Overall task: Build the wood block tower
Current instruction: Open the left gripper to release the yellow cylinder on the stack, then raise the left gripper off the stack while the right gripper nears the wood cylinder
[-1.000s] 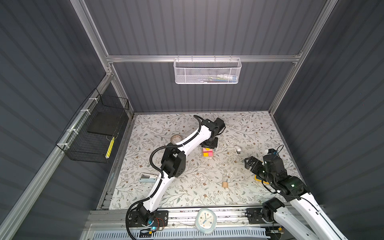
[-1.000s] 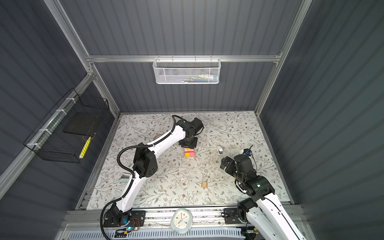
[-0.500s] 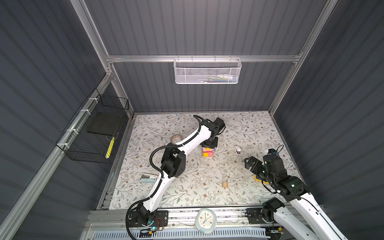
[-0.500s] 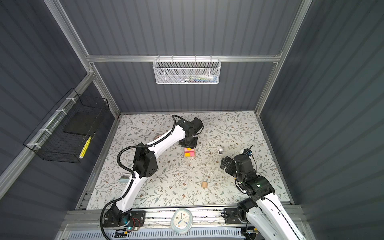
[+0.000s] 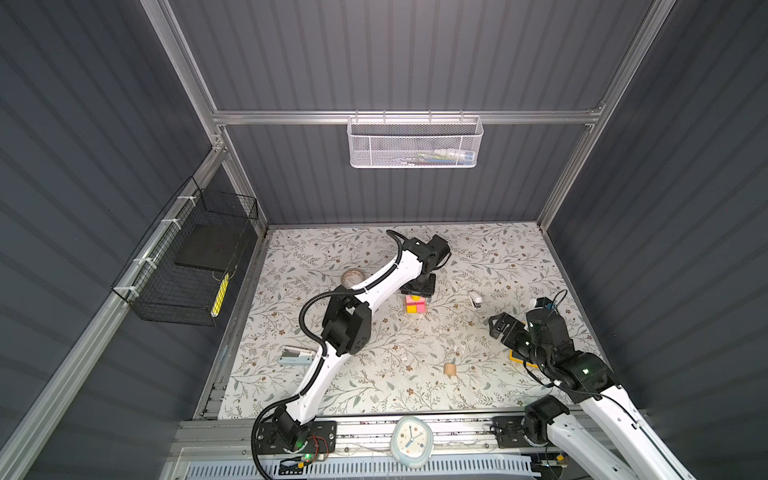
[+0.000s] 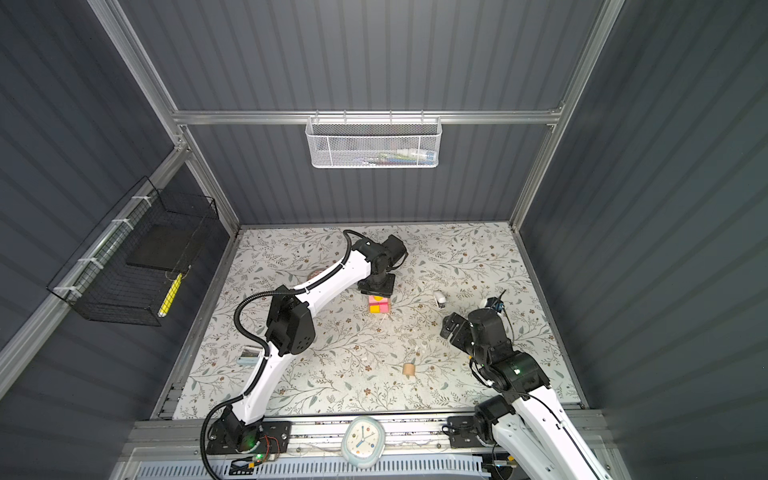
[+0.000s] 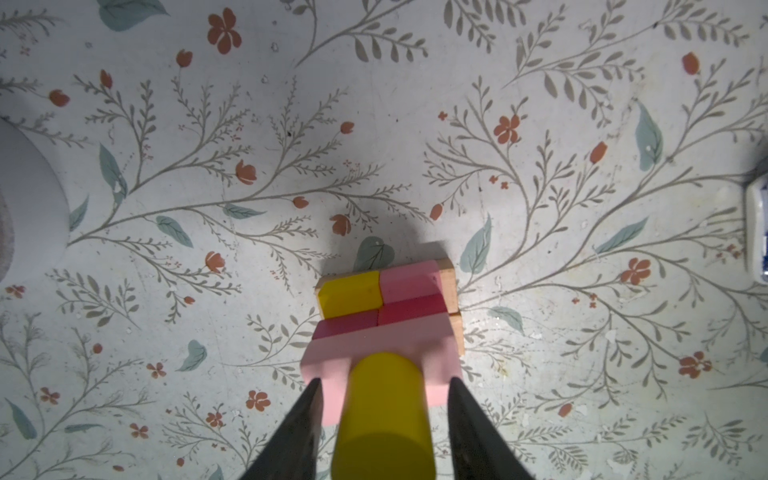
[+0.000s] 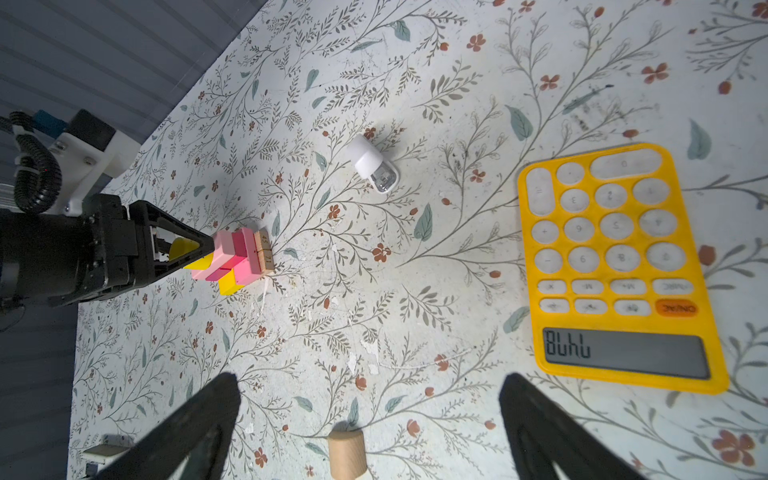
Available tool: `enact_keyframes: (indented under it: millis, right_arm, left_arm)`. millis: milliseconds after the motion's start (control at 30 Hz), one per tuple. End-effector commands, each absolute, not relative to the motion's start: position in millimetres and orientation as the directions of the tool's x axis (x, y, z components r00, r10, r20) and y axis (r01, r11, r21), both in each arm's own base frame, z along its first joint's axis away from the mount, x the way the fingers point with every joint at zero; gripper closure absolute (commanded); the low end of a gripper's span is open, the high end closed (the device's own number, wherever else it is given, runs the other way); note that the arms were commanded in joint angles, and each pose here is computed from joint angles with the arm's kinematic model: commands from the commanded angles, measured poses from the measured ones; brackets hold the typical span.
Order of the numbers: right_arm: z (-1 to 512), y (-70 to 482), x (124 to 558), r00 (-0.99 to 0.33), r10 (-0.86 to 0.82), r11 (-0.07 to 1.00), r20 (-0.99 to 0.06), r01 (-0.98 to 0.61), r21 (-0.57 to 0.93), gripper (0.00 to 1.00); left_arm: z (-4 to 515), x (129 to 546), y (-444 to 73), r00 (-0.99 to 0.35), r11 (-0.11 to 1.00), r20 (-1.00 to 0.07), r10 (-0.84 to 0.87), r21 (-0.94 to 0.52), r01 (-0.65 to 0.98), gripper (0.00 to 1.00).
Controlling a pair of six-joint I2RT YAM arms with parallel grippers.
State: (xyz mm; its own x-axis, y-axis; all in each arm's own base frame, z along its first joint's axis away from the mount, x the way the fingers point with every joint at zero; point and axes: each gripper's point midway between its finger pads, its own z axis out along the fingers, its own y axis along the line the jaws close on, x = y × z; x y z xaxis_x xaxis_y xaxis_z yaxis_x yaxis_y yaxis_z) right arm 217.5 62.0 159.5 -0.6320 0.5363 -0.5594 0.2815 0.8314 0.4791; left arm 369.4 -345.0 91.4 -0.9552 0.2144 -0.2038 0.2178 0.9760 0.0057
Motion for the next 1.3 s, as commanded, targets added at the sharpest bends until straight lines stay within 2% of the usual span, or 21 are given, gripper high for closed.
enact_keyframes:
  millis: [0, 133, 267, 367, 633, 867, 1067, 1267]
  right_arm:
    - [158, 58, 217, -0.625, 0.54, 0.832, -0.564, 0.294, 0.471, 0.01]
    - [159, 59, 217, -0.625, 0.541, 0.831, -0.563, 0.293, 0.473, 0.01]
    - [160, 58, 217, -0.623, 0.544, 0.829, -0.562, 0.296, 0.475, 0.01]
    - [161, 59, 217, -0.622, 0.547, 0.826, -0.56, 0.293, 0.481, 0.01]
    - [168, 71, 218, -0.656, 0.516, 0.834, -0.551, 0.237, 0.499, 0.01]
    - [161, 94, 210, -0.738, 0.492, 0.81, -0.462, 0.193, 0.553, 0.01]
    - [151, 112, 196, -0.784, 0.498, 0.763, -0.372, 0.192, 0.617, 0.14]
    - [132, 136, 179, -0.829, 0.478, 0.74, -0.291, 0.201, 0.642, 0.3]
  left_arm:
    - [97, 370, -339, -0.958, 0.979, -0.206, 0.2, 0.007, 0.203, 0.43]
    - [107, 373, -339, -0.953, 0.979, -0.23, 0.199, 0.002, 0.204, 0.34]
    - [125, 379, -339, -0.94, 0.979, -0.28, 0.196, -0.006, 0.206, 0.15]
    - [143, 384, -341, -0.927, 0.978, -0.325, 0.187, -0.023, 0.206, 0.1]
    - [200, 397, -342, -0.878, 0.97, -0.449, 0.164, -0.087, 0.225, 0.06]
    - [272, 396, -324, -0.796, 0.959, -0.59, 0.139, -0.12, 0.256, 0.07]
    - [315, 377, -286, -0.726, 0.968, -0.679, 0.108, -0.096, 0.233, 0.07]
    - [319, 352, -254, -0.71, 0.974, -0.7, 0.072, -0.103, 0.2, 0.06]
